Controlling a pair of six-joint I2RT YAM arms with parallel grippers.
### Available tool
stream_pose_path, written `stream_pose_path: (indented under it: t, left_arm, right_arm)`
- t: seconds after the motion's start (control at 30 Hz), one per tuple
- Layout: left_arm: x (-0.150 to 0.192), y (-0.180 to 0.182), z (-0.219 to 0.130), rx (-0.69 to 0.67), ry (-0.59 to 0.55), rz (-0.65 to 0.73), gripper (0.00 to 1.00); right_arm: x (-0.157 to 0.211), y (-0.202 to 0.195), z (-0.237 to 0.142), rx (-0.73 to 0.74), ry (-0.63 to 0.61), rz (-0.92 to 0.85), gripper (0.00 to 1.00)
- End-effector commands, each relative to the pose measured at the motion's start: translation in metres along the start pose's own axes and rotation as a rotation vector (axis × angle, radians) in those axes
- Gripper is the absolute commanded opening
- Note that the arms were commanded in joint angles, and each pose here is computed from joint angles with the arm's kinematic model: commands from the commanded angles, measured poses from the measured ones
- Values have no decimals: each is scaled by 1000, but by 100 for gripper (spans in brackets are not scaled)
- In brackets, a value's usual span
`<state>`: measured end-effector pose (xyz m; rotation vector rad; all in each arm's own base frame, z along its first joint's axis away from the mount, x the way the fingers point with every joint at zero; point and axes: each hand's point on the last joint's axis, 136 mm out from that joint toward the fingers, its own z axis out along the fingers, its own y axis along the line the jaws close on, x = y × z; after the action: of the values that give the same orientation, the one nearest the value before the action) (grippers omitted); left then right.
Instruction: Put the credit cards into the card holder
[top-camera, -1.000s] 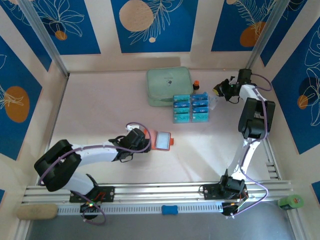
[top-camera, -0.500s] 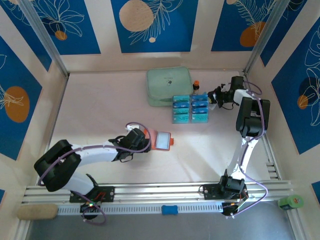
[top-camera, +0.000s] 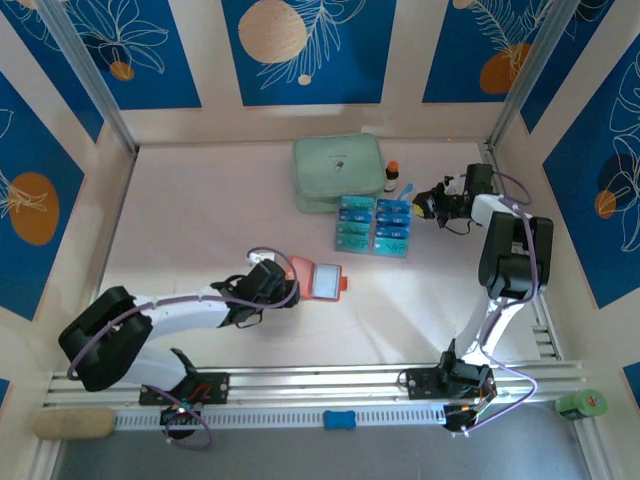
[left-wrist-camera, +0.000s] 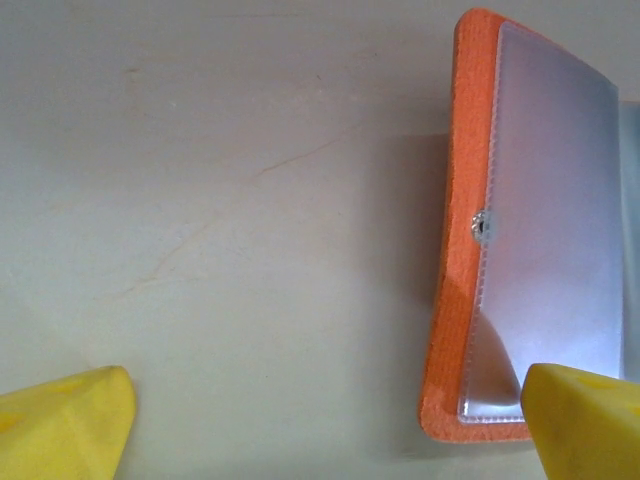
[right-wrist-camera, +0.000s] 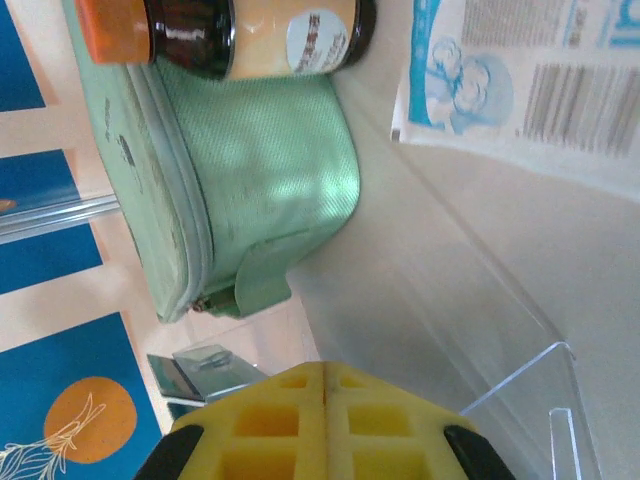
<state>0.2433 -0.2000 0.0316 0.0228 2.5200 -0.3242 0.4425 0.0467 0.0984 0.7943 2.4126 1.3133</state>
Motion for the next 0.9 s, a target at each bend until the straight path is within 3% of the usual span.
stream_pose_path:
  t: [0.0,0.2,0.37,0.6,0.87]
  left_arm:
    - [5,6,-2,-2,14,-10,99]
    - [6,6,-2,2,13,-20,98]
    - [6,4,-2,14,12,-33,98]
    - [3,3,-4,20,4,-37,99]
    - [1,1,-6,21,4,-33,99]
  right_arm:
    - [7,12,-20,0,-51,-29,0]
    - [33,26,-45,46,-124,-108,2]
    - [80,53,-40,64,-101,-239,2]
    - [177,82,29,105,87,-461,2]
    - [235,62,106,176,277,-527,0]
